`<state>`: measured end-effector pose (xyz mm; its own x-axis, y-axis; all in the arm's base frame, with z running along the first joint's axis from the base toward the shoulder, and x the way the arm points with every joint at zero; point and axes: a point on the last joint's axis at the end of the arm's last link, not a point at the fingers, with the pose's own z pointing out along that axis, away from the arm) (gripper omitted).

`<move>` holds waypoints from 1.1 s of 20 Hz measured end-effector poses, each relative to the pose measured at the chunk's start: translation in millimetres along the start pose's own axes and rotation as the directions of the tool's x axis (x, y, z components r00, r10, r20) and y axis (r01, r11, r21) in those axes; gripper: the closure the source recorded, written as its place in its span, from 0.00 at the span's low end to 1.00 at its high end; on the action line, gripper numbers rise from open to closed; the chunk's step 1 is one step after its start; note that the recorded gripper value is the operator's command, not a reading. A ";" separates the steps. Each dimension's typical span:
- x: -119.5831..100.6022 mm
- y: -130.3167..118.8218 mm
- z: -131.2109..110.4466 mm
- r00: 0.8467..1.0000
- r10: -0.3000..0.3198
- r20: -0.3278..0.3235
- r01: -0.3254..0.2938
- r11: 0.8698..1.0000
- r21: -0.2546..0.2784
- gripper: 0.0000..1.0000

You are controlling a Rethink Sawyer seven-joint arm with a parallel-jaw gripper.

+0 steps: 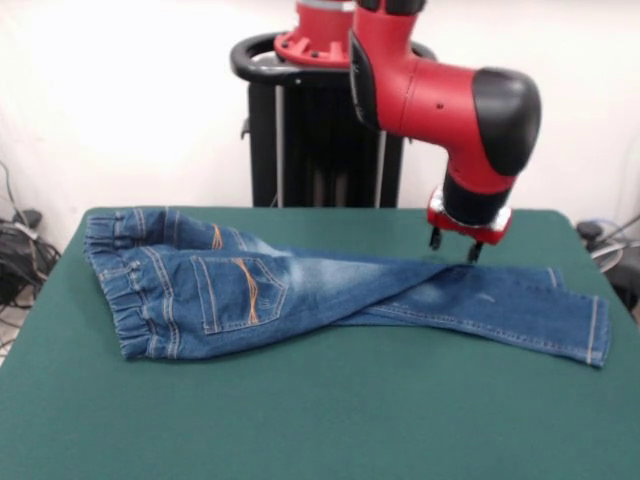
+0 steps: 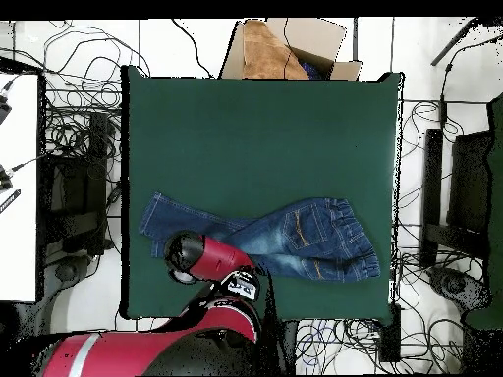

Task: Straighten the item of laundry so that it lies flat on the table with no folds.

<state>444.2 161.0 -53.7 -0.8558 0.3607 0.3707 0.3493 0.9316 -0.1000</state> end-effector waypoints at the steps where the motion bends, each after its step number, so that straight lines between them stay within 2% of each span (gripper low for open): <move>1: 0.1 -0.1 0.0 1.000 -0.001 0.001 0.001 1.000 0.001 0.00; 3: 3.4 -1.5 -0.9 1.000 -0.025 0.014 0.025 1.000 0.011 0.00; 6: 12.5 -4.4 -5.1 0.993 -0.096 0.068 0.093 0.995 0.039 0.00; 12: 21.1 -11.8 -2.7 0.983 -0.140 0.123 0.133 0.989 0.062 0.00; 18: 35.8 -26.3 19.0 0.976 -0.144 0.163 0.133 0.988 0.076 0.00; 22: 39.6 -29.4 20.5 0.972 -0.139 0.187 0.129 0.989 0.065 0.00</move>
<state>392.2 148.8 -55.0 -0.9523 0.2293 0.2014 0.2103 0.9713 -0.1114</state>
